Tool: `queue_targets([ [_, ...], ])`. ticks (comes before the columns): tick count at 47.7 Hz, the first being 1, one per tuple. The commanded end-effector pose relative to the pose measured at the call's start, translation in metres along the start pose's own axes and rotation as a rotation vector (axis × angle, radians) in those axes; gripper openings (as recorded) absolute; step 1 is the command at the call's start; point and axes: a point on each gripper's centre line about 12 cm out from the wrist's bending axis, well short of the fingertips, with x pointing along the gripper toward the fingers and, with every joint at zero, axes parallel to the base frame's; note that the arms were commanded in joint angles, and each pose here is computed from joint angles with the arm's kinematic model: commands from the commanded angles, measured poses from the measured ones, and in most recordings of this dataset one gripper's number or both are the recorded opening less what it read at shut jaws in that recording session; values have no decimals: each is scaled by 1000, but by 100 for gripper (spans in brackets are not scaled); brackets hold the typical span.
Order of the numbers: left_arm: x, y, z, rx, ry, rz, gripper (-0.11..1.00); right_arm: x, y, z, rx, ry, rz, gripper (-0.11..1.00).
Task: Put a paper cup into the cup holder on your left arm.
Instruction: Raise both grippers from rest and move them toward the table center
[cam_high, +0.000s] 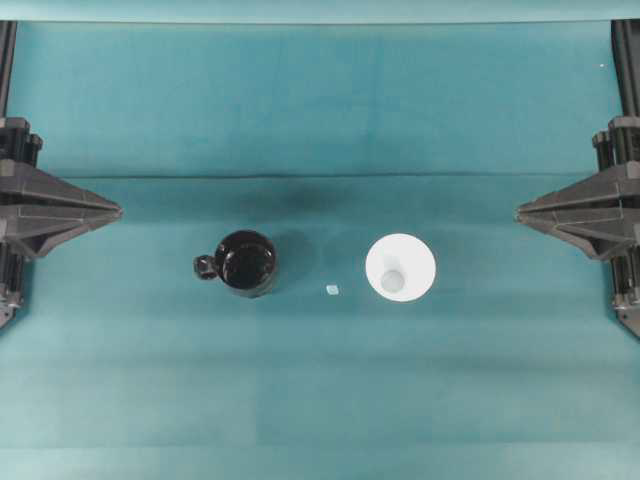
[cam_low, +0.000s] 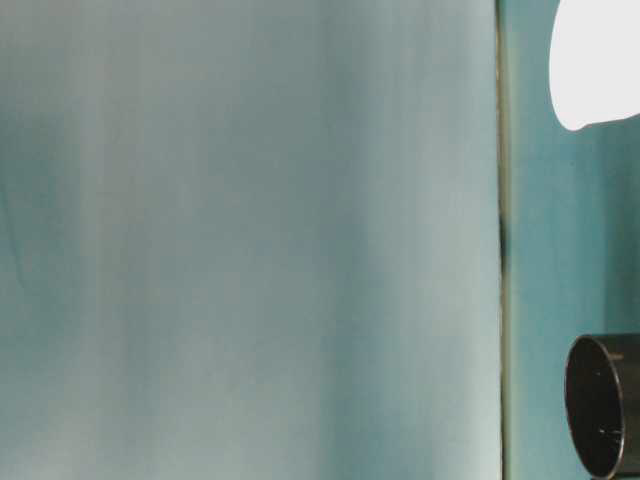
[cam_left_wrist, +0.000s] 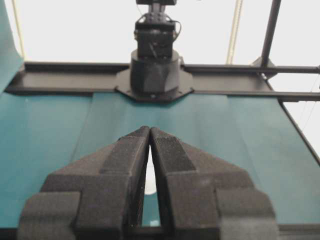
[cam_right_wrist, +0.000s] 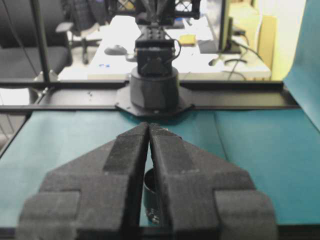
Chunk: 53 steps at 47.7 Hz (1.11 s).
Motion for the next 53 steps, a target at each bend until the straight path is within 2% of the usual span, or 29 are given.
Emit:
queue_targets([
  [1,5,0,13,9,-12,-3,16,4,2,10,10,-24,10,16],
  [4,7,0,17,10,6,-2,11,6,3,13,27,5,11,17],
  [7,10,0,16,11,48,-2,3,8,3,13,34,56,11,7],
  [13,13,0,8,8,124,-1,3,8,3,7,49,181,9,-1],
  [21,20,0,-7,4,206,-1,3,6,3,-10,83,310,1,-2],
  [35,35,6,-50,1,465,23,3,7,-3,-55,201,614,-79,-2],
  [43,40,8,-68,-2,572,32,3,13,-4,-65,233,680,-97,-2],
  [53,37,8,-96,-4,724,32,3,16,-4,-72,235,718,-106,-2],
])
